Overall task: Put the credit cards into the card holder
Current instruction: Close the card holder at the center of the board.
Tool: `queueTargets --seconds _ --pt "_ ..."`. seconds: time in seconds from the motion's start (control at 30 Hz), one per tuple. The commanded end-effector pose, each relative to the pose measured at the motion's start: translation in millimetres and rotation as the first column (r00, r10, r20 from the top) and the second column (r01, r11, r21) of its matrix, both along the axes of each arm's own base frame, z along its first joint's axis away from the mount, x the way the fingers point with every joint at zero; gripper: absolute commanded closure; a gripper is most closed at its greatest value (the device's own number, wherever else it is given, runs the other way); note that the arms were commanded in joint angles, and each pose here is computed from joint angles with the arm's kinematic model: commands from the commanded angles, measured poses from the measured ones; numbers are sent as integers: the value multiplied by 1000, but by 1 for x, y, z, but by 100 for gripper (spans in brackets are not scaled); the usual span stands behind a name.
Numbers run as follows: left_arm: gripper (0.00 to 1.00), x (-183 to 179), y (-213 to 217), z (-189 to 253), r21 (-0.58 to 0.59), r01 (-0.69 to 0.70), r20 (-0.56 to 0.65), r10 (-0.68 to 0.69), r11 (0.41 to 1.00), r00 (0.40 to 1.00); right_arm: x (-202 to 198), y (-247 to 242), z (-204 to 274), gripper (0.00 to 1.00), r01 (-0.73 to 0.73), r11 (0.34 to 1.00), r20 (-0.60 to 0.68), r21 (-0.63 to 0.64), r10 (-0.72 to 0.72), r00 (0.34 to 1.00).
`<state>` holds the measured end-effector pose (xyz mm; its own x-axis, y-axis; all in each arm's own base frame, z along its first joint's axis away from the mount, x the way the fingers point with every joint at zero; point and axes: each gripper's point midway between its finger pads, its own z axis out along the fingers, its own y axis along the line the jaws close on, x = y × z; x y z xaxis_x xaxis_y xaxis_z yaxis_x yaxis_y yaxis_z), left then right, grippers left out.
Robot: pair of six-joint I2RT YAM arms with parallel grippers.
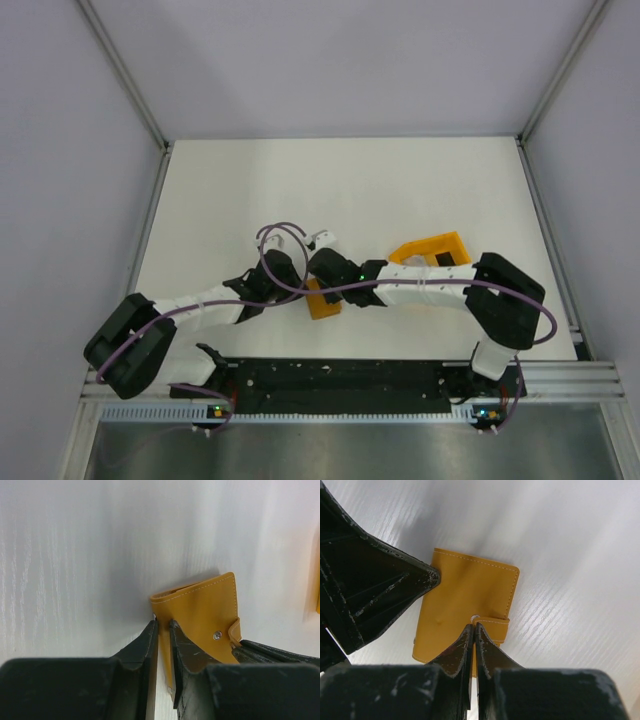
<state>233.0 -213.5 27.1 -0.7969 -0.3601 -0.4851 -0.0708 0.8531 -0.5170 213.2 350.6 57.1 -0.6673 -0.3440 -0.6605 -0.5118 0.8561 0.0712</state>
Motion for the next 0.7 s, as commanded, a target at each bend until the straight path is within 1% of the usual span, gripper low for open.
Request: queueTargets --seconds 0.0,0.23,0.37,0.47,0.53,0.67 --pt "83 -5 -3 -4 -10 35 -7 -35 999 999 7 21 20 100 -19 996 20 92 17 1000" --pt "83 -5 -4 -3 -12 37 -5 -37 999 999 11 17 0 100 -21 1000 -16 18 22 1000" --pt "83 -5 -5 -2 -14 43 -5 -43 999 999 11 17 -6 100 -7 1000 -25 4 7 1000" --pt "83 -4 -5 -2 -14 43 -5 -43 999 999 13 15 -6 95 4 1000 -17 -4 -5 1000" --pt "83 -4 -5 -1 -13 45 -3 -45 999 999 13 14 -5 89 10 1000 -16 -2 -10 1000" --pt "83 -4 -5 -2 -12 42 -4 -42 999 999 14 10 0 84 23 1000 -2 6 -23 1000"
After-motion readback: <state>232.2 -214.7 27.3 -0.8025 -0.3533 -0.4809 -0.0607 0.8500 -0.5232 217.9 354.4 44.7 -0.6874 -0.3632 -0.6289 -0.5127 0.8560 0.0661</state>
